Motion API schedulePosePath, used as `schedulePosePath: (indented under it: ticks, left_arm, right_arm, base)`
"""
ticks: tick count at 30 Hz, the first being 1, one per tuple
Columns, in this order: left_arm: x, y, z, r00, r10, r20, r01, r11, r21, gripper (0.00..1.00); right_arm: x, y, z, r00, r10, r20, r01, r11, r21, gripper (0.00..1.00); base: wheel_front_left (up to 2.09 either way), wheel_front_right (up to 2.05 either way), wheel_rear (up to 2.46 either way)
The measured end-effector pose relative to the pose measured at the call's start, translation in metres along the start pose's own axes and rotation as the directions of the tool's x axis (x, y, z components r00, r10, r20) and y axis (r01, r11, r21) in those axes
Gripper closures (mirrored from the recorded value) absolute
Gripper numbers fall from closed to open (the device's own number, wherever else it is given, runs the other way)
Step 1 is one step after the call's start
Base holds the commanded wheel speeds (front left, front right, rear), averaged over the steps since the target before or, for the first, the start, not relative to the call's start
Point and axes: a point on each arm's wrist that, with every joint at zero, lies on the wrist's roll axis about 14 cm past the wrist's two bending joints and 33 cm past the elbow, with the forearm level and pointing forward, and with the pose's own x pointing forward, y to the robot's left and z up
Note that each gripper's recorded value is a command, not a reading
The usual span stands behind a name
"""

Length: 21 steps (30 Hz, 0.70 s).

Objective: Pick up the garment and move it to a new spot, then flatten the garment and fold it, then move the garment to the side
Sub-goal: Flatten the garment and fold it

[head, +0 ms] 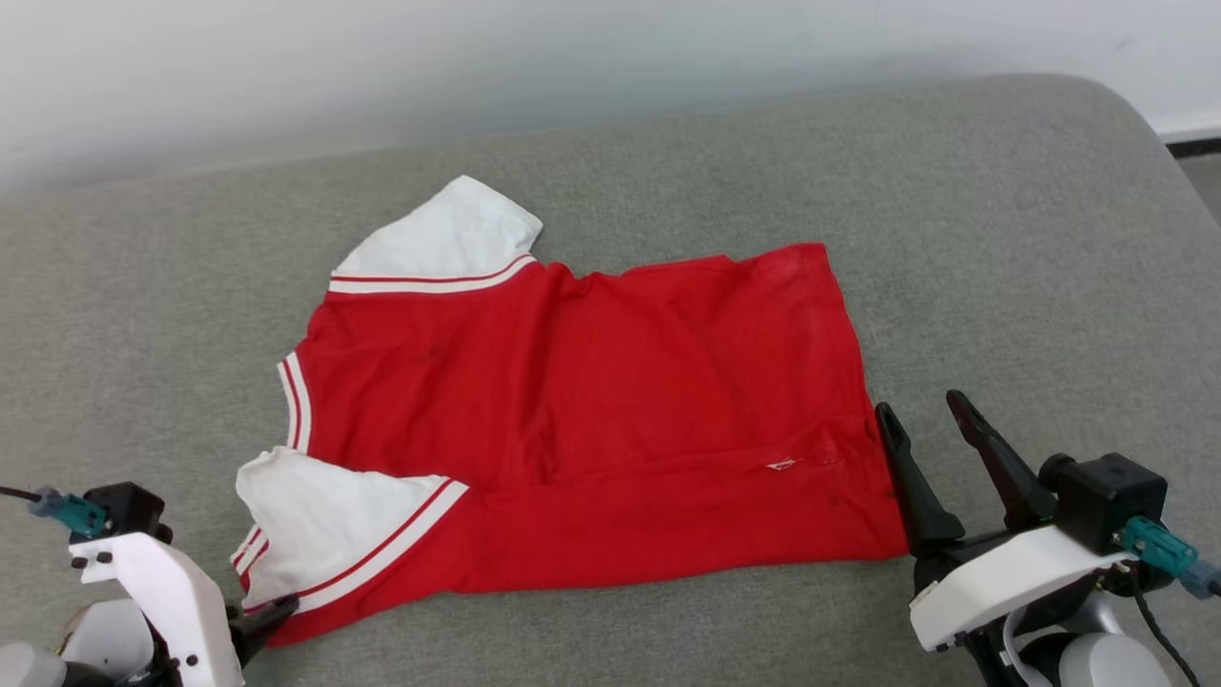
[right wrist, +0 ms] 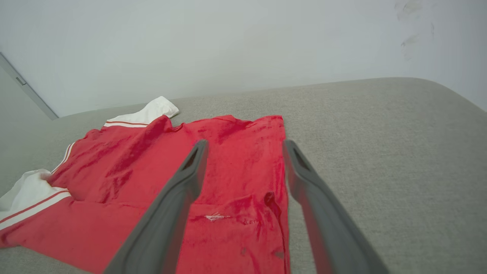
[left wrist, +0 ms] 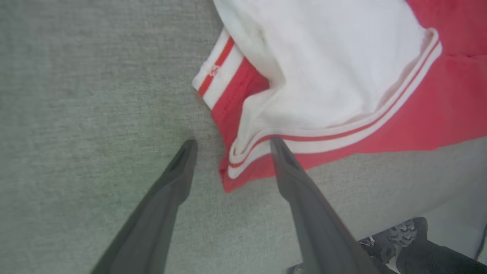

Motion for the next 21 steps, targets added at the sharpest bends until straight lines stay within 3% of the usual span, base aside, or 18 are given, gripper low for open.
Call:
schedulePosePath:
  ticks: [6,7,8,9,10,18,21]
  left_arm:
    - [0.021,-0.001,-0.014,0.996,-0.023,-0.09,0.02,0.999,-0.032,0.0]
    - [0.023,-0.002,-0.014,0.995,-0.031,-0.096,0.028,0.999,-0.034,0.09]
    - [0.025,-0.003,-0.013,0.995,-0.036,-0.097,0.033,0.999,-0.03,0.59]
    - [0.026,-0.005,-0.012,0.995,-0.044,-0.095,0.041,0.999,-0.028,0.93]
    - [0.027,-0.006,-0.011,0.995,-0.048,-0.09,0.045,0.999,-0.03,1.0]
    - [0.02,-0.018,0.002,0.997,-0.076,0.018,0.075,0.997,0.01,1.0]
    - [0.01,-0.024,0.014,0.993,-0.085,0.087,0.081,0.996,0.04,1.0]
  right_arm:
    - [0.005,-0.01,-0.012,0.999,-0.032,-0.037,0.032,0.999,0.005,0.0]
    - [0.005,-0.012,-0.013,0.998,-0.037,-0.043,0.038,0.999,0.005,0.0]
    - [0.005,-0.013,-0.015,0.998,-0.042,-0.046,0.042,0.999,0.006,0.0]
    - [0.005,-0.015,-0.015,0.998,-0.048,-0.051,0.049,0.999,0.006,0.0]
    - [0.005,-0.018,-0.017,0.997,-0.055,-0.06,0.055,0.998,0.007,0.0]
    - [0.0,-0.032,-0.028,0.982,-0.07,-0.174,0.076,0.997,0.025,0.0]
    - [-0.013,-0.042,-0.056,0.932,-0.076,-0.354,0.089,0.996,0.02,0.0]
  base:
    - [0.0,0.0,0.0]
    - [0.0,0.0,0.0]
    - [0.0,0.0,0.0]
    - [0.0,0.0,0.0]
    - [0.0,0.0,0.0]
    - [0.0,0.0,0.0]
    - [0.0,0.0,0.0]
